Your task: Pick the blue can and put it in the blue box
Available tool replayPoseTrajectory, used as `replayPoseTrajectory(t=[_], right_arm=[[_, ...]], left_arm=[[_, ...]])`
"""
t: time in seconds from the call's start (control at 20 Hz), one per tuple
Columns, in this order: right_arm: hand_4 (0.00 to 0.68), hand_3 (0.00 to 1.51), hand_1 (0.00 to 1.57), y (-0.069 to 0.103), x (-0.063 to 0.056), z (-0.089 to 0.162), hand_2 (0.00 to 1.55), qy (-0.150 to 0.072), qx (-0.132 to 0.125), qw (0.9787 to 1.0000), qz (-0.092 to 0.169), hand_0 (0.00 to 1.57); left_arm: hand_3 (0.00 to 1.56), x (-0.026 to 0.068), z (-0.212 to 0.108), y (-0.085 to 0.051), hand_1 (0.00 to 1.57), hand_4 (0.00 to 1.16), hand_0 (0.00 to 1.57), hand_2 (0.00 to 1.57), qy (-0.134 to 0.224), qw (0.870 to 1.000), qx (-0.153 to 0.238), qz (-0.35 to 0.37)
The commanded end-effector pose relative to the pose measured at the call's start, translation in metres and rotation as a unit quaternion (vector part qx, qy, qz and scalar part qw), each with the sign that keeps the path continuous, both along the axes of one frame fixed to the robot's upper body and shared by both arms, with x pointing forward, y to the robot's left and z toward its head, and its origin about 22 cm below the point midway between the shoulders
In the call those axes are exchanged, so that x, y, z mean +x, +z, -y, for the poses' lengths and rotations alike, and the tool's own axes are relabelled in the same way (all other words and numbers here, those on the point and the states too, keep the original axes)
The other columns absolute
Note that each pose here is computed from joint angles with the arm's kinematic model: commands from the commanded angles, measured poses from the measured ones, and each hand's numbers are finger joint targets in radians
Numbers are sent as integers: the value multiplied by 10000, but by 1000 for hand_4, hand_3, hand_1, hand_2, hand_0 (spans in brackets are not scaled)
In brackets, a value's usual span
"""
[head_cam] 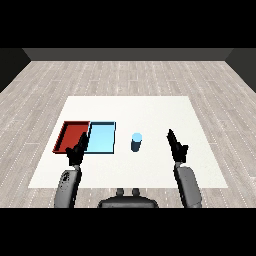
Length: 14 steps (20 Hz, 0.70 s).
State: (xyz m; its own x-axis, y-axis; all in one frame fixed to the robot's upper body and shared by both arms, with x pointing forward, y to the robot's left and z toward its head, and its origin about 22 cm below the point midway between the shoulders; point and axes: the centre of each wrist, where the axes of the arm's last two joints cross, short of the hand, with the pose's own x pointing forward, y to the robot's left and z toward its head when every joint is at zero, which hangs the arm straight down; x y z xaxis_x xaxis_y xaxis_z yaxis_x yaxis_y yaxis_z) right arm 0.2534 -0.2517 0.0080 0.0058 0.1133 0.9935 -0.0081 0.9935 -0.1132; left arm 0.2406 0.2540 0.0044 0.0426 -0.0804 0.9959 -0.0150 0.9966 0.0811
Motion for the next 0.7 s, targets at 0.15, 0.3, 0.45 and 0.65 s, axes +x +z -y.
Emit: replayPoseTrajectory(t=[0.15,0.3,0.45,0.65], right_arm=[[0,0,0,-11,-334,251,0,135,-82,9999,-36,0],[0,0,0,174,-308,126,0,595,1004,9867,1136,0],[0,0,0,22,-411,261,0,808,1221,9821,1185,0],[0,0,0,78,-561,494,0,777,1184,9813,1306,0]], left_arm=[[0,-24,41,9,0,0,0,0,-59,9998,113,159],[0,116,195,375,0,0,0,0,-371,9843,-270,1706],[0,45,74,137,0,0,0,0,-308,9821,-250,1842],[0,-54,21,26,0,0,0,0,-428,9784,-330,1996]])
